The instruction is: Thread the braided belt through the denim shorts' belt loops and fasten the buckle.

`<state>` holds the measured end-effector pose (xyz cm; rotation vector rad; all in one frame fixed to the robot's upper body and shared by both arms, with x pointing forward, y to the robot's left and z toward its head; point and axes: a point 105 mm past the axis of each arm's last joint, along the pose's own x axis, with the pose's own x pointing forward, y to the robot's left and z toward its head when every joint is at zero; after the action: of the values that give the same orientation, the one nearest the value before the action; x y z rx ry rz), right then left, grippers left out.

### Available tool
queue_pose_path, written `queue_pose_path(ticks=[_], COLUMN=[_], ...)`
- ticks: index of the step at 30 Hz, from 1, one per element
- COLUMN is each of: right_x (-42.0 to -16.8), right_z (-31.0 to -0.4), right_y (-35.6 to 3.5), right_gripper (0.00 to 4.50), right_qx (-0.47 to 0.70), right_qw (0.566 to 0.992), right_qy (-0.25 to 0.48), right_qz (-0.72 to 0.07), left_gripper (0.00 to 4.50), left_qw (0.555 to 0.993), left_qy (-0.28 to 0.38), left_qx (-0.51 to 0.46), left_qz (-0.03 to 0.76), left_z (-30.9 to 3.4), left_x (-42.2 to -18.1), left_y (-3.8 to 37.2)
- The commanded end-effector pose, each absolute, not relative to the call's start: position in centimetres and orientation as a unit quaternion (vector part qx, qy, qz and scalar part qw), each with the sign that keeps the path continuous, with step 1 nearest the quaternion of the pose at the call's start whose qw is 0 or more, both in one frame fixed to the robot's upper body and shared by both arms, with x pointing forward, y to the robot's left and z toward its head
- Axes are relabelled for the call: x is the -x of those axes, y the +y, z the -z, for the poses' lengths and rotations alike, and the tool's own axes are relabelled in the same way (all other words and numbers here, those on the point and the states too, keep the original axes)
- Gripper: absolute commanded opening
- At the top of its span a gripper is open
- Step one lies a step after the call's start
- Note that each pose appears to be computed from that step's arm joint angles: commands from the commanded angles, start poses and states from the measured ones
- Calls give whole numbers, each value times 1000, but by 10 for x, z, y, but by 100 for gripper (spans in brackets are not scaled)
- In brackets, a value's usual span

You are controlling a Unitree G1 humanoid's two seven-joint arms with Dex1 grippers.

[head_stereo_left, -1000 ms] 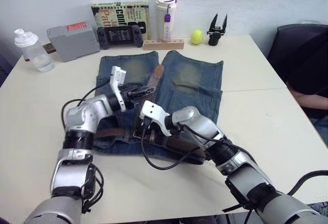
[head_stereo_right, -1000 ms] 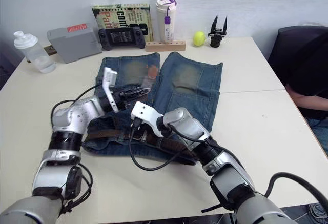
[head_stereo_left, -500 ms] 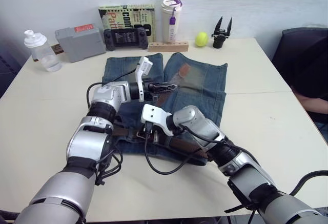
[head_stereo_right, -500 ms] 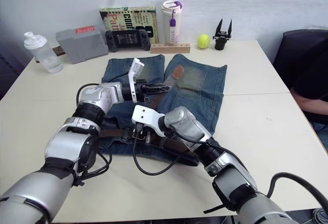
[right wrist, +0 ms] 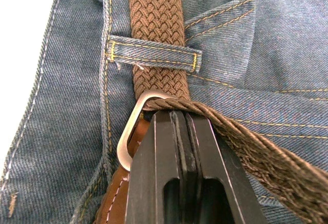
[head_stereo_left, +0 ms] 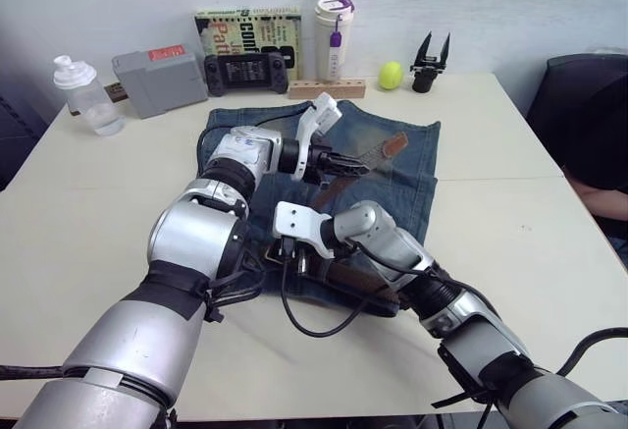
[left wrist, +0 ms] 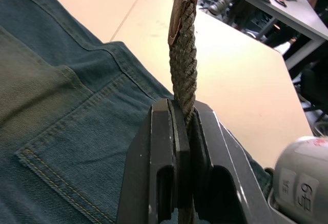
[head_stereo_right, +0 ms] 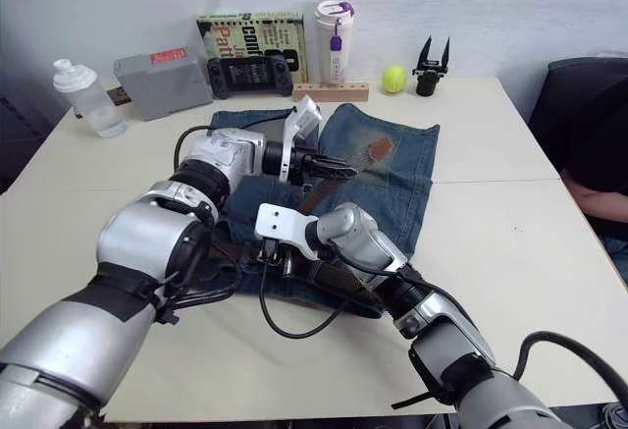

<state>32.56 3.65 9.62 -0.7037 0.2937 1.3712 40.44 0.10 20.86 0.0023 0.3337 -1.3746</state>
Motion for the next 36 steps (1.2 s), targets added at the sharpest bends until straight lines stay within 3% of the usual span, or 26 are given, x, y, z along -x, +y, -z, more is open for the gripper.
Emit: queue_pose_path(ticks=[1,5,8,12,16,19,24,29,32,34,35,36], right_x=[-262,-271,-286,-299,-308,-305,-296,-295,-300,-298,-299,-299], right_z=[36,29,0,-37,-75,-103,-154,-174,-188,-191,-194,-197], right_y=[14,14,15,11,-13,-39,-70,-94,-101,-99,-97,-94], right_gripper=[2,2,2,2,2,2,2,2,84,176,261,272], right_qx=[299,260,209,152,97,41,-30,21,113,185,206,222], right_qw=[607,643,686,734,783,808,830,853,865,852,851,848], right_qy=[363,360,334,291,238,206,145,108,59,40,24,13], right_qz=[-640,-624,-612,-595,-567,-550,-538,-510,-485,-487,-482,-482], left_gripper=[0,0,0,0,0,0,0,0,0,0,0,0], left_qw=[688,700,709,718,697,700,701,694,684,675,672,670], left_qy=[-146,-143,-105,-71,-48,-17,-13,-27,-32,-31,-29,-28], left_qx=[-31,-98,-164,-168,-264,-282,-293,-302,-311,-319,-325,-331], left_qz=[710,693,678,672,665,656,650,653,660,665,665,664], left_z=[-382,-364,-325,-292,-238,-211,-203,-206,-203,-200,-198,-196], left_x=[-357,-367,-381,-390,-386,-378,-370,-364,-355,-349,-347,-346], left_y=[-64,-53,-31,-1,47,81,95,97,97,96,96,96])
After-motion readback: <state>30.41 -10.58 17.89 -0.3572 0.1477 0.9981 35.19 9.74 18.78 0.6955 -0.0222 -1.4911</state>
